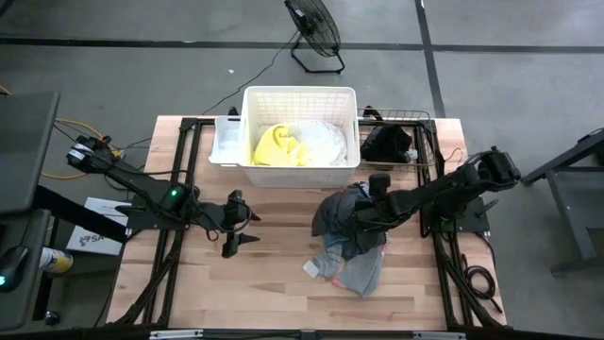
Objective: Pick & Place Cloths
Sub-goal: Put the gray shorts into the wire basket
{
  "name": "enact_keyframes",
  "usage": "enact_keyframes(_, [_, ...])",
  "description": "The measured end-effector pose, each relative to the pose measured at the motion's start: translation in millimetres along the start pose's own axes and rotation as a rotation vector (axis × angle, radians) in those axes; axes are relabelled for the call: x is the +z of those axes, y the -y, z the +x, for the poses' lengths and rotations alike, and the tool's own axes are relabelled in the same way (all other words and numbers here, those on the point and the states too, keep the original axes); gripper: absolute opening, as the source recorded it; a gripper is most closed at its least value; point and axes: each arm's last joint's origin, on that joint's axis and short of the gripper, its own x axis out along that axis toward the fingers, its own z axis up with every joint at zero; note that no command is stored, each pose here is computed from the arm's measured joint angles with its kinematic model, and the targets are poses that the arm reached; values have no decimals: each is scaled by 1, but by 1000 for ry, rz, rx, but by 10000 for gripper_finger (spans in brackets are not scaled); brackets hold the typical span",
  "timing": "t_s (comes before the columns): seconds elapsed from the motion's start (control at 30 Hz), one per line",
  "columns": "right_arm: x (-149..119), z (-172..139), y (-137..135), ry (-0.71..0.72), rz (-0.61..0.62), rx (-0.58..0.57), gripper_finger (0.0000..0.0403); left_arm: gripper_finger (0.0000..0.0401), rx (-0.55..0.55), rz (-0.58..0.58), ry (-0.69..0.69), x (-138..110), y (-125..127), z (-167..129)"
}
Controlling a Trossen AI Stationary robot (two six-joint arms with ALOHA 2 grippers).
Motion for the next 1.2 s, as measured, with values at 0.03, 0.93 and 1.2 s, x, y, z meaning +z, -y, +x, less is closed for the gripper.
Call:
enact_keyframes(0.03, [0, 0, 0, -1, 7, 0, 157, 280, 0, 0, 0, 0, 0, 0])
enact_keyframes(0.93, [0, -44, 0, 172, 362, 103, 5, 280, 2, -8, 1, 0, 0, 0])
enact_keyframes(1.2, [-5, -91, 13, 381, 485, 166, 5, 280, 3, -15, 2, 0, 0, 0])
